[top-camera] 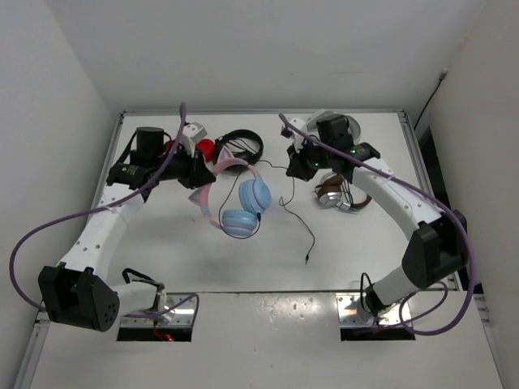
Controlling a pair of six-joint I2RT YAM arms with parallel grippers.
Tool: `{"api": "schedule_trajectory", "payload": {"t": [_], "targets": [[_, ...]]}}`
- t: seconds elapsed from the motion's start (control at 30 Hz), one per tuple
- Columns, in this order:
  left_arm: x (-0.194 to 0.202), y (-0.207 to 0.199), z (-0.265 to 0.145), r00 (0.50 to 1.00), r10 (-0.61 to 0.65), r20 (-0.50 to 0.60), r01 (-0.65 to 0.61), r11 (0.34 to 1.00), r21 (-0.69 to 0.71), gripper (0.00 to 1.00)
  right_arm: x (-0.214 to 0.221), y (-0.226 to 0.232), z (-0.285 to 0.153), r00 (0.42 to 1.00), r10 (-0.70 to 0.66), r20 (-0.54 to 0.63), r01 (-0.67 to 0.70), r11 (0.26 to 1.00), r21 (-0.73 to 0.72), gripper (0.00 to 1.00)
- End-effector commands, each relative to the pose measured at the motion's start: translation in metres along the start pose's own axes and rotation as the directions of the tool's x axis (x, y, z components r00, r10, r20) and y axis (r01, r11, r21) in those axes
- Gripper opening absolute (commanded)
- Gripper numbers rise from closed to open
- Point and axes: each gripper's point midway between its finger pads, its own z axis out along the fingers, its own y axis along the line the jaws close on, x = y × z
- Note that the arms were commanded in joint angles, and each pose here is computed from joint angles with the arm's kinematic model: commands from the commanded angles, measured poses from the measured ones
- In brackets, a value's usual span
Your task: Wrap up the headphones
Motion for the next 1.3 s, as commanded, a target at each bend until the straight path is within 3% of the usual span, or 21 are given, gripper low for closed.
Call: {"api": "schedule_trajectory", "payload": {"t": [0.0, 0.2, 0.43, 0.9, 1.27], "targets": [[-0.041, -0.028, -0.013, 0.989, -0.047, 0.142, 0.031, 0.993, 0.118, 0.00, -0.028, 0.025, 0.005, 0.992, 0.086, 0.097, -0.073, 0.989, -0.129, 0.00], [-0.050, -0.018, -0.015, 0.974, -0.138, 0.179, 0.123, 0.988, 0.090, 0.00, -0.031, 0.058, 0.033, 0.974, 0.214, 0.077, -0.185, 0.942, -0.279, 0.00], [-0.063, 0.009, -0.020, 0.917, -0.303, 0.259, 0.298, 0.953, 0.058, 0.00, -0.035, 0.087, 0.046, 0.923, 0.381, 0.047, -0.333, 0.855, -0.398, 0.00], [-0.098, 0.028, -0.035, 0.772, -0.492, 0.401, 0.468, 0.868, 0.164, 0.00, -0.007, 0.119, 0.051, 0.898, 0.438, -0.045, -0.406, 0.783, -0.471, 0.00], [-0.120, 0.048, -0.054, 0.669, -0.527, 0.524, 0.534, 0.831, 0.153, 0.00, 0.020, 0.150, 0.039, 0.913, 0.394, -0.108, -0.388, 0.754, -0.530, 0.00]]}}
